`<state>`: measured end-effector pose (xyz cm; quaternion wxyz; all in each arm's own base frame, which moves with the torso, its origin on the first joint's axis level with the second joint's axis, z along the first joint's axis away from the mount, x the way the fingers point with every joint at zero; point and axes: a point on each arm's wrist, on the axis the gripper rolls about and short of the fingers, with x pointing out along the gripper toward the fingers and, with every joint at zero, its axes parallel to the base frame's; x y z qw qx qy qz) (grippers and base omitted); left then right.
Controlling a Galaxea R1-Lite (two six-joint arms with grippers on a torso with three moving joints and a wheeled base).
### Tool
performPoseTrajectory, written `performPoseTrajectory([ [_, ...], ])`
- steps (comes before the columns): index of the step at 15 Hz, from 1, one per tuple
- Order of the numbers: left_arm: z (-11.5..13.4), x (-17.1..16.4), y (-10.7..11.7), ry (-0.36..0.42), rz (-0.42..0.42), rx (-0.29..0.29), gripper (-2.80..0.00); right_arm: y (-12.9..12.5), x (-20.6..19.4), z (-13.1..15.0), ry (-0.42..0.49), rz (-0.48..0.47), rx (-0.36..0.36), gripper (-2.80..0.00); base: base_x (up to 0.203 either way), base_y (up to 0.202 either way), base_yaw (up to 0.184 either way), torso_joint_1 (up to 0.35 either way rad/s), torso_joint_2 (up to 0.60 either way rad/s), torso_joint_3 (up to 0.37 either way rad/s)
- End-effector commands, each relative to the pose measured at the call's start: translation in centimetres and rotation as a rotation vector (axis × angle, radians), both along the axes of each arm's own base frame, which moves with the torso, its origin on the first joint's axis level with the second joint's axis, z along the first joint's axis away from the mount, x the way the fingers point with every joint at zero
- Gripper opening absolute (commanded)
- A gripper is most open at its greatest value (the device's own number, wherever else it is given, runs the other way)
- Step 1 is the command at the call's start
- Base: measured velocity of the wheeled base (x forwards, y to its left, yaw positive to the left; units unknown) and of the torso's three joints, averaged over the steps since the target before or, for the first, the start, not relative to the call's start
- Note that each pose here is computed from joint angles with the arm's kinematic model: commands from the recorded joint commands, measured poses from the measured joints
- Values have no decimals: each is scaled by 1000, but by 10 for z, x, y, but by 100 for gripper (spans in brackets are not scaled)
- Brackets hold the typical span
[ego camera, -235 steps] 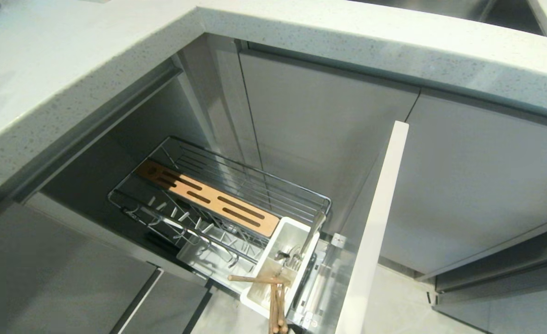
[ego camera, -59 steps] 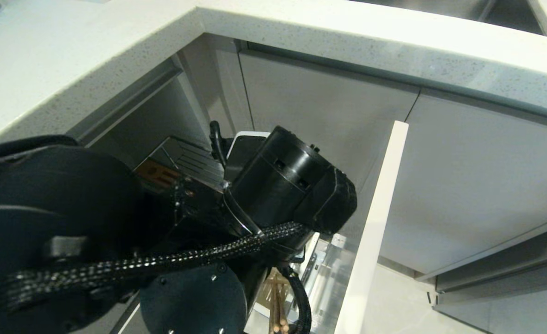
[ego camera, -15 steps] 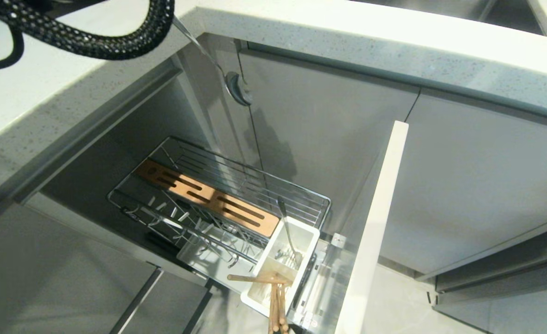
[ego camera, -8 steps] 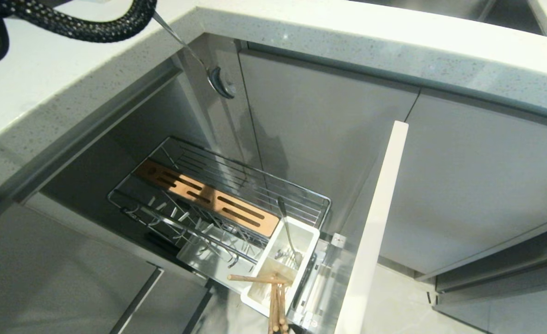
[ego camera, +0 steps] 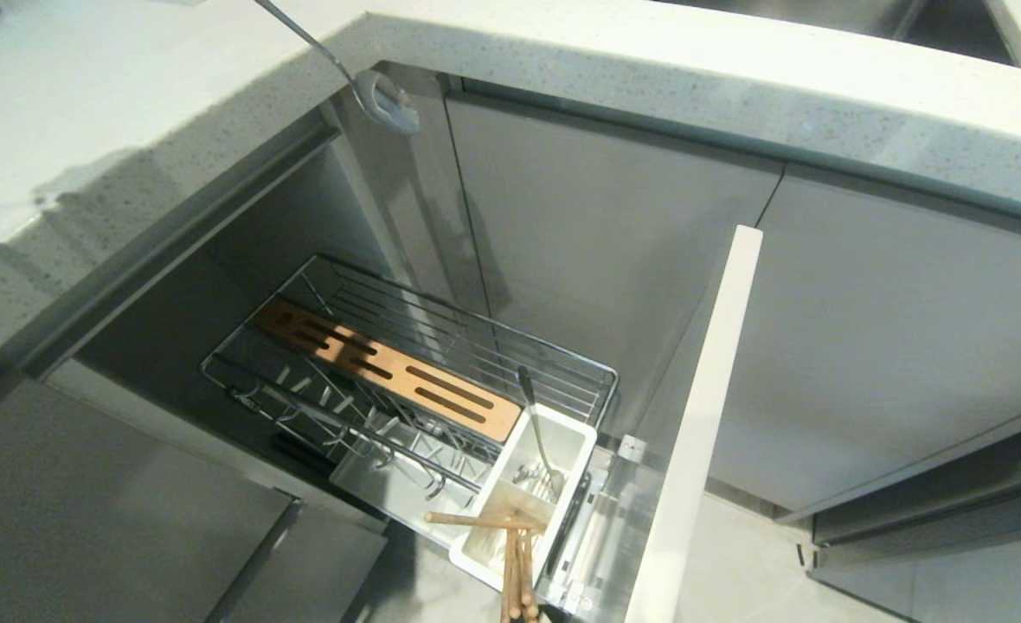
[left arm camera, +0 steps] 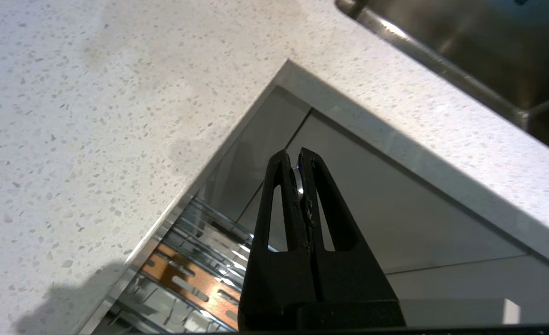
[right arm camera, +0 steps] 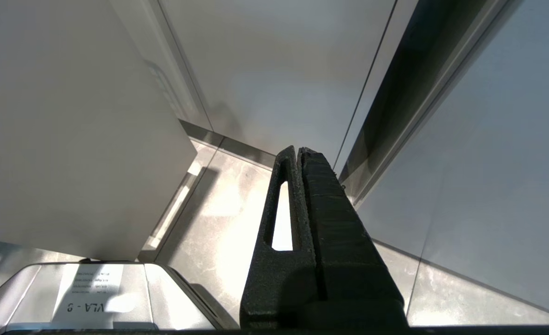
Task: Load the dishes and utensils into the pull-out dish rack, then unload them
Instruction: Take the spoon out of the cupboard
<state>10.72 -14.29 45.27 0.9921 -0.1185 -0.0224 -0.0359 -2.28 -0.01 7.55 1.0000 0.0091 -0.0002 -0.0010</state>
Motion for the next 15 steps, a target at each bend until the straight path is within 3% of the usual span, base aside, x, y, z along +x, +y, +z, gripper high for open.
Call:
performPoseTrajectory([
  [1,6,-6,10,-22,1,-40,-280,0,0,0,2,0,0,-280,0,0,0,0,0,0],
  [3,16,-9,16,-76,-16,-111,-280,0,0,0,2,0,0,-280,0,0,0,0,0,0],
  [7,33,-11,25,-189,-6,-201,-280,0,0,0,2,0,0,-280,0,0,0,0,0,0],
  [11,39,-3,38,-242,87,-198,-280,0,0,0,2,0,0,-280,0,0,0,0,0,0],
  [15,51,-4,59,-334,194,-152,-280,0,0,0,2,0,0,-280,0,0,0,0,0,0],
])
